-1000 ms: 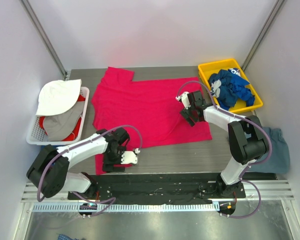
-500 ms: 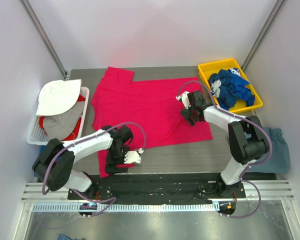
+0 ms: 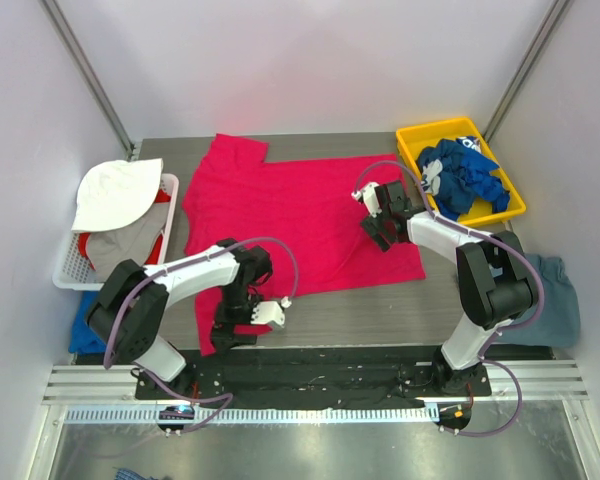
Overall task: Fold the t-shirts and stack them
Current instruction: Flatten the tshirt out
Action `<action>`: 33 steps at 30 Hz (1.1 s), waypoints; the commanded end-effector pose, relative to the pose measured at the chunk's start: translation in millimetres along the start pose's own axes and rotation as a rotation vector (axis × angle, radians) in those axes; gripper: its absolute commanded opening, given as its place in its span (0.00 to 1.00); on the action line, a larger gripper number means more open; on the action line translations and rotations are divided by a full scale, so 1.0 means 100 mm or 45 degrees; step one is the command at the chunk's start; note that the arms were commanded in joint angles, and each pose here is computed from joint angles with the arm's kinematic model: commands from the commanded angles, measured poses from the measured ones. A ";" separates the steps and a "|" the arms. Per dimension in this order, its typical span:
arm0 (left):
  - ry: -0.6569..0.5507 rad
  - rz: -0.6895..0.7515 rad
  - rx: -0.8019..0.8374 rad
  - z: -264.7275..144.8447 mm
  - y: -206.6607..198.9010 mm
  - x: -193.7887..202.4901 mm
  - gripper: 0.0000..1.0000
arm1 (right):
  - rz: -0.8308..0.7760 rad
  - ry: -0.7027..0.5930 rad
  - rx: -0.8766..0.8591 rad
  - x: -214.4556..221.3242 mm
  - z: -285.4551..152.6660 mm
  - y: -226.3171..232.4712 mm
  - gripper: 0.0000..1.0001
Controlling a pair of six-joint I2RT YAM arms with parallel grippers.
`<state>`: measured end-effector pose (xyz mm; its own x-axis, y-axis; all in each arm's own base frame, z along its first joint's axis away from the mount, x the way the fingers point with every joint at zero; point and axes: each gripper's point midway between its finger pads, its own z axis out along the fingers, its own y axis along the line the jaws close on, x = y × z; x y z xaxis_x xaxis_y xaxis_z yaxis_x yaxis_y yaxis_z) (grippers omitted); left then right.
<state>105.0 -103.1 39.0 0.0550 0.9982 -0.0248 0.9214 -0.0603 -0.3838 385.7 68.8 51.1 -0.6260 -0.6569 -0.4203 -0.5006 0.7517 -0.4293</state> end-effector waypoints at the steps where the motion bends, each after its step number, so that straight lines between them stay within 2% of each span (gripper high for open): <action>1: -0.010 0.018 0.060 -0.06 -0.12 -0.03 0.96 | 0.022 -0.085 0.050 -0.20 -0.08 -0.11 0.81; 7: -0.096 0.030 -0.099 -0.26 0.04 -0.17 1.00 | 0.047 -0.134 0.044 -0.30 -0.15 -0.14 0.81; 13: -0.198 0.016 -0.635 -0.68 0.57 -0.24 1.00 | 0.013 -0.117 0.077 -0.37 -0.06 -0.19 0.81; 19: -0.169 -0.090 -0.876 -0.75 0.94 0.03 1.00 | -0.040 -0.072 0.182 -0.35 0.13 -0.31 0.80; 23: -0.125 -0.228 -1.016 -0.87 1.19 0.32 1.00 | -0.091 -0.054 0.242 -0.34 0.22 -0.37 0.80; 29: -0.197 -0.403 -1.142 -1.17 1.39 0.60 1.00 | -0.170 -0.033 0.347 -0.35 0.33 -0.51 0.79; 33: -0.151 -0.441 -1.157 -1.17 1.48 0.76 1.00 | -0.231 0.011 0.392 -0.29 0.41 -0.54 0.79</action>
<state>262.8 -44.3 73.2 -0.2626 0.9541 -0.1439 0.8745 0.2983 0.3823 439.3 51.4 46.2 -0.5687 -0.7470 -0.3443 -0.4362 0.6287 -0.6438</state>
